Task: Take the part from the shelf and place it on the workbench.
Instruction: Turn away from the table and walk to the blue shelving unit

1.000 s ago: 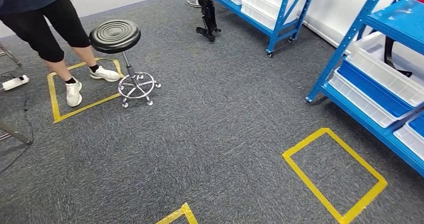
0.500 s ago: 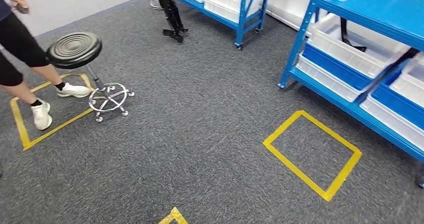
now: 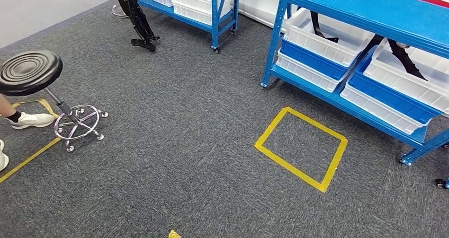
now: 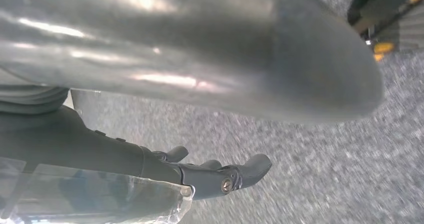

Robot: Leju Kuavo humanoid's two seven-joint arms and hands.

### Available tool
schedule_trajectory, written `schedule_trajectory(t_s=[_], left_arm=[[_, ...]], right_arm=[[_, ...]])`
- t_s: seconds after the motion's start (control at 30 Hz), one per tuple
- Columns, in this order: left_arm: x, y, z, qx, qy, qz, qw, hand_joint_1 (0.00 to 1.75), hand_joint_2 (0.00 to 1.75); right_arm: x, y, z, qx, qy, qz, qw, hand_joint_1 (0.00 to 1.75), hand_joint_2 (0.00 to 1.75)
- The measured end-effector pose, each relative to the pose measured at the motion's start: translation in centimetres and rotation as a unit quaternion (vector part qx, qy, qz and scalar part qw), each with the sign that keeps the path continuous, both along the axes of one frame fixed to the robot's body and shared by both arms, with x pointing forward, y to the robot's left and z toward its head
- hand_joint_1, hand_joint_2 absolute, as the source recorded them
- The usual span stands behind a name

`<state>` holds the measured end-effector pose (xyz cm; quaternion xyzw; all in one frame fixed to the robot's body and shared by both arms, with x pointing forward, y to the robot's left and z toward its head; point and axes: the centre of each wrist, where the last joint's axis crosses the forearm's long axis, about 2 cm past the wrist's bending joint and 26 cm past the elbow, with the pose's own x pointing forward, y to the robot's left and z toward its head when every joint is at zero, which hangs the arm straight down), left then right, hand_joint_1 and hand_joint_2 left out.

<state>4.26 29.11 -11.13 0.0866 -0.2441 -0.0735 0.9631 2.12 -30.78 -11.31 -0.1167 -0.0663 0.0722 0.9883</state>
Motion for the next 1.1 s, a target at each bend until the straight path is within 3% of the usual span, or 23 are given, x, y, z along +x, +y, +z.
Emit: schedule_trajectory(t_s=[1.1], left_arm=[[-0.14,0.10,-0.02,0.000,-0.016,0.004,1.000,0.00,0.00]], right_arm=[[0.26,-0.02,0.02,-0.003,-0.015,0.024,1.000,0.00,0.00]])
